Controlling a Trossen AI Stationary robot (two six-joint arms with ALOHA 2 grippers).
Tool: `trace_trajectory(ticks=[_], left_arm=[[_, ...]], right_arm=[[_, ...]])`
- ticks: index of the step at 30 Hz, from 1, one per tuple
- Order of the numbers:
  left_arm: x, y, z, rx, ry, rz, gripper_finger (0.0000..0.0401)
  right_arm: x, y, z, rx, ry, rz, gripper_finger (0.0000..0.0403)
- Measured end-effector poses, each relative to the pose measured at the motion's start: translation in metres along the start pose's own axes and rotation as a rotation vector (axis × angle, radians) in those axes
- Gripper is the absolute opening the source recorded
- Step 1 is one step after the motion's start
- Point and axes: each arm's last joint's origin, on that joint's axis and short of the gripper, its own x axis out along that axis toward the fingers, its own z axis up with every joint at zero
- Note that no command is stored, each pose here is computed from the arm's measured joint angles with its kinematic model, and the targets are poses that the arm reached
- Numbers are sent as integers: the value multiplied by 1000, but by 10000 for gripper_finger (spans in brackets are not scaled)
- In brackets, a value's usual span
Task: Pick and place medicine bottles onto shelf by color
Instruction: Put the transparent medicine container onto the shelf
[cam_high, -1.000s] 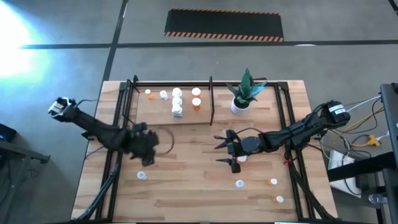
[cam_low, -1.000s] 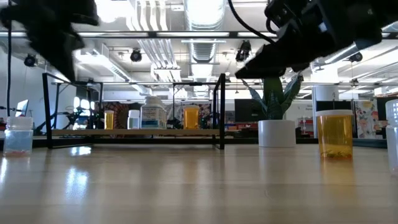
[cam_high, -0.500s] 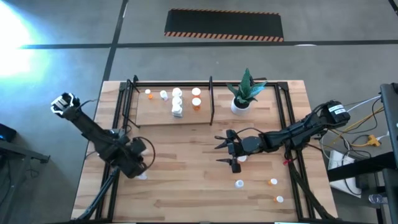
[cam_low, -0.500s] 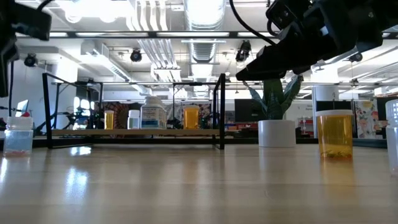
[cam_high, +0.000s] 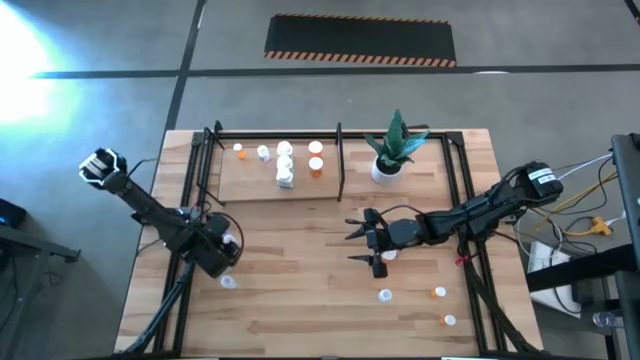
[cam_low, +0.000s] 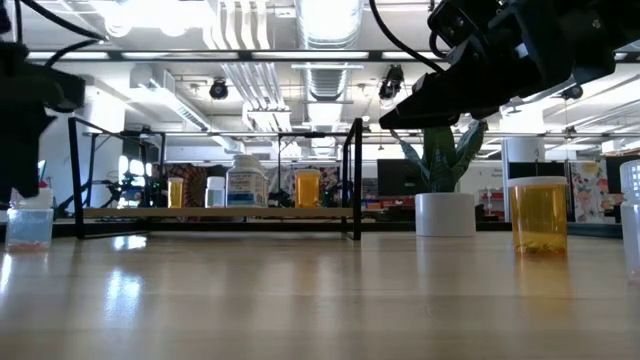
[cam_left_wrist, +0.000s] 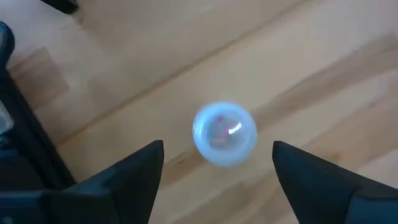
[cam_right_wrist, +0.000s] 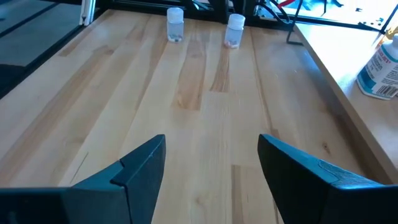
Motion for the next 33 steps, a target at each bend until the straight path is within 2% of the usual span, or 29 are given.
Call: trace_trajectory(ticks=[3, 13, 22, 25, 29, 33], left_arm=[[4, 0, 4, -25, -15, 0, 270], [12, -3, 13, 14, 0, 27, 209], [5, -7, 15, 35, 15, -2, 129], [-2, -12, 18, 49, 20, -25, 117], [-16, -24, 35, 70, -9, -74, 121], [-27, -35, 73, 125, -67, -74, 127]], right_arm=[[0, 0, 0, 0, 0, 0, 244], [0, 0, 0, 0, 0, 0, 244], [0, 0, 0, 0, 0, 0, 244], [0, 0, 0, -3, 0, 0, 244], [0, 0, 0, -7, -1, -1, 244], [0, 0, 3, -13, -28, -2, 244]])
